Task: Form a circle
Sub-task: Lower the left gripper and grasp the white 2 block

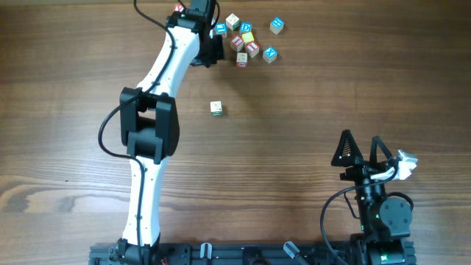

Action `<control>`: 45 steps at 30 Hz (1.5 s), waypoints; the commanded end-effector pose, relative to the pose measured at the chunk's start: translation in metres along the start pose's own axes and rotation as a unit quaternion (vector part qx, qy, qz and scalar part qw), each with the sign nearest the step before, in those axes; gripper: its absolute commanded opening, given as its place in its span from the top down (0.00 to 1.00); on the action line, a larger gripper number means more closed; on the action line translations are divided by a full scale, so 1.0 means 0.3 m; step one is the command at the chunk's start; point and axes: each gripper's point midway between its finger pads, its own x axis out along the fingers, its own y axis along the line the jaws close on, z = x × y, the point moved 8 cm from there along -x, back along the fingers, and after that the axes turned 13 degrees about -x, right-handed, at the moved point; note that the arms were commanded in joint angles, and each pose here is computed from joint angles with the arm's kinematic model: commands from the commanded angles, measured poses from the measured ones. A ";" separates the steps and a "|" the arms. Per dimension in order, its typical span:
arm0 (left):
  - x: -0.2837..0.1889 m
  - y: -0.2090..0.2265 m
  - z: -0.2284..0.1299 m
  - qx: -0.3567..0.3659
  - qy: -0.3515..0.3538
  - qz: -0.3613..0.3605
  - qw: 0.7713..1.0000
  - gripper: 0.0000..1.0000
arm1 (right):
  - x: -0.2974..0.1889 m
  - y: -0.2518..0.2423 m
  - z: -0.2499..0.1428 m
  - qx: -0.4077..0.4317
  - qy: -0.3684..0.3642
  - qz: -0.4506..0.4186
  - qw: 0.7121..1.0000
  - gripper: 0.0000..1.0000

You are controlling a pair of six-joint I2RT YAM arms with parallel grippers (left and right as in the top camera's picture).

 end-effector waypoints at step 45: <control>-0.113 -0.086 0.070 -0.041 -0.108 -0.024 0.993 0.29 | -0.001 -0.005 0.006 0.001 -0.007 -0.006 1.000 0.00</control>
